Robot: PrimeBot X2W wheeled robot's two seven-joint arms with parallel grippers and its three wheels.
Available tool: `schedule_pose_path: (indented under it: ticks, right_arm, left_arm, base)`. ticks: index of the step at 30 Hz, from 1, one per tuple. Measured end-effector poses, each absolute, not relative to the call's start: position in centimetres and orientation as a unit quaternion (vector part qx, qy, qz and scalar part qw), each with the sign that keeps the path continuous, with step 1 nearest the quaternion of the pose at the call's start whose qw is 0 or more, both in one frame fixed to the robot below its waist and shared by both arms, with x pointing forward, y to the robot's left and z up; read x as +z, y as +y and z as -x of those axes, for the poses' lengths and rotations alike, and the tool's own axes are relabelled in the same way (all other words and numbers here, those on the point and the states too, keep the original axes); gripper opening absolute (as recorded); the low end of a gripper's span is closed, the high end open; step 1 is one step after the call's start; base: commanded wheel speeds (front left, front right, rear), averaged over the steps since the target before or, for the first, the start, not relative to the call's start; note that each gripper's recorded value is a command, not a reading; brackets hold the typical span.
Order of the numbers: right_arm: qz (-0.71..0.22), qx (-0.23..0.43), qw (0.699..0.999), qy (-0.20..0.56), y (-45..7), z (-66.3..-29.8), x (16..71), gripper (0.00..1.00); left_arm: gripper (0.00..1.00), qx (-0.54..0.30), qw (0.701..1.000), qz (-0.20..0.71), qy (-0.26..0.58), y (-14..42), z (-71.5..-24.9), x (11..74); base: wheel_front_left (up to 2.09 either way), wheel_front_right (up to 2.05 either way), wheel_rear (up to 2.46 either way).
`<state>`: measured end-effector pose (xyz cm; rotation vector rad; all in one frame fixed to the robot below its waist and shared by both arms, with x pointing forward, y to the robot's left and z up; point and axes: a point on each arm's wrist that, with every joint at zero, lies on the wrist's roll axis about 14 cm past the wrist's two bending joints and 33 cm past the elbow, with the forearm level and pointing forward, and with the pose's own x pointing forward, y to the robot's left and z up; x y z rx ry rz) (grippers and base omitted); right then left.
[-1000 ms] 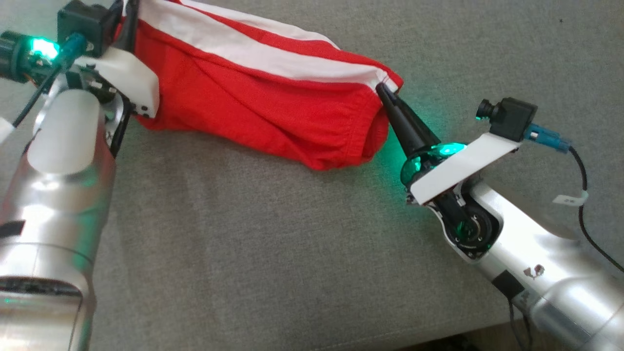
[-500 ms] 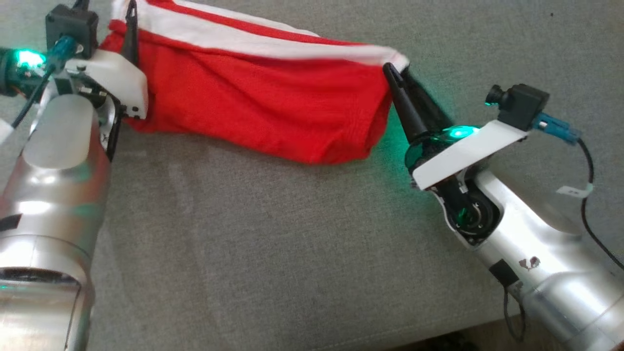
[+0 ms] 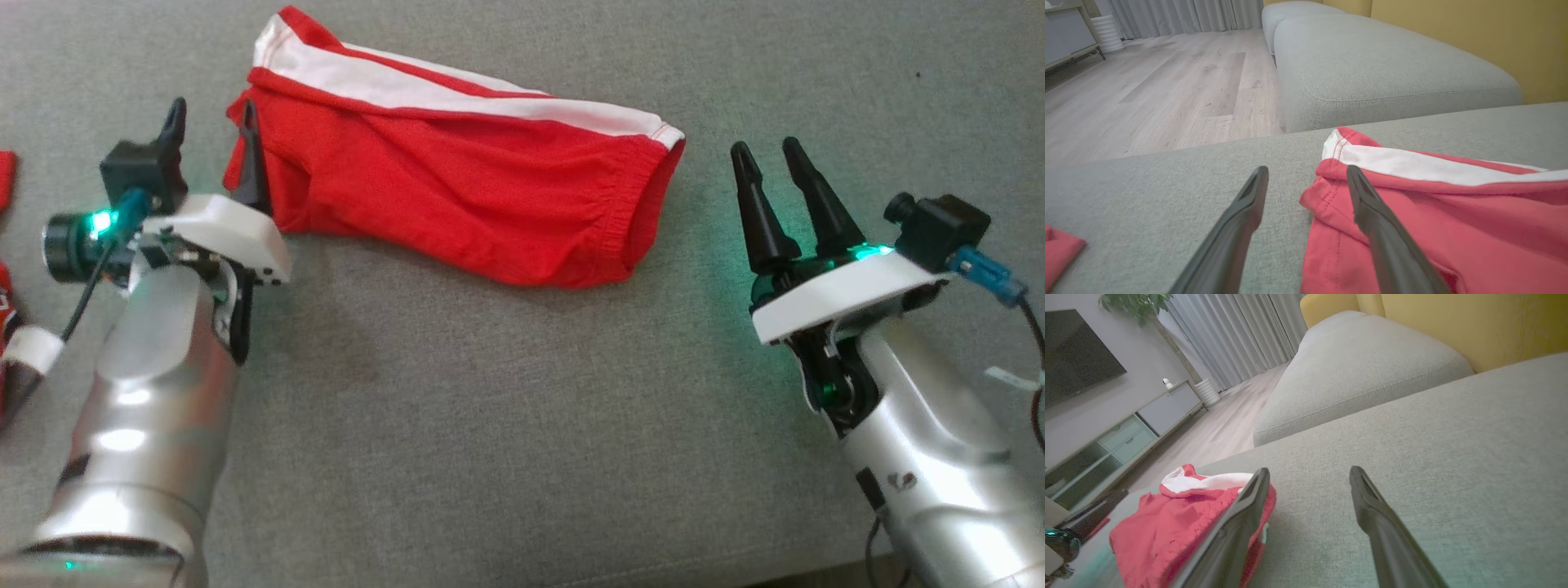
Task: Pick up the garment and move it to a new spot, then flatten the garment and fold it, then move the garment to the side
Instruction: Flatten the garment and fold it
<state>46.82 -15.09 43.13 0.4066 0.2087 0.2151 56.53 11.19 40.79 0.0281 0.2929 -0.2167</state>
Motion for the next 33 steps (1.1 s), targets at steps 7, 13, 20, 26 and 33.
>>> schedule_pose_path:
  ticks: [7, 13, 20, 26, 33]
  right_arm:
    - [-0.125, 0.092, 0.984, 0.083, -16.1, -46.2, 43.4, 1.0]
    - [-0.088, 0.084, 0.99, 0.077, -16.5, -46.1, 43.2, 1.0]
    - [-0.072, 0.063, 0.992, 0.081, -18.0, -46.2, 42.6, 1.0]
    - [-0.057, 0.052, 0.993, 0.089, -18.8, -46.0, 42.0, 1.0]
    - [-0.048, 0.039, 0.993, 0.098, -19.7, -45.6, 41.3, 1.0]
  left_arm:
    - [1.0, -0.099, 0.986, 0.015, 0.135, 11.5, -55.0, 41.0]
    - [1.0, -0.106, 0.982, 0.049, 0.146, 10.4, -54.5, 40.0]
    - [1.0, -0.11, 0.978, 0.055, 0.169, 9.9, -54.5, 38.3]
    - [1.0, -0.103, 0.978, 0.068, 0.166, 9.7, -55.8, 38.4]
    - [1.0, -0.096, 0.975, 0.072, 0.185, 9.4, -56.4, 37.4]
  base:
    - [0.0, 0.0, 0.0]
    - [0.0, 0.0, 0.0]
    - [0.0, 0.0, 0.0]
    - [0.0, 0.0, 0.0]
    - [0.0, 0.0, 0.0]
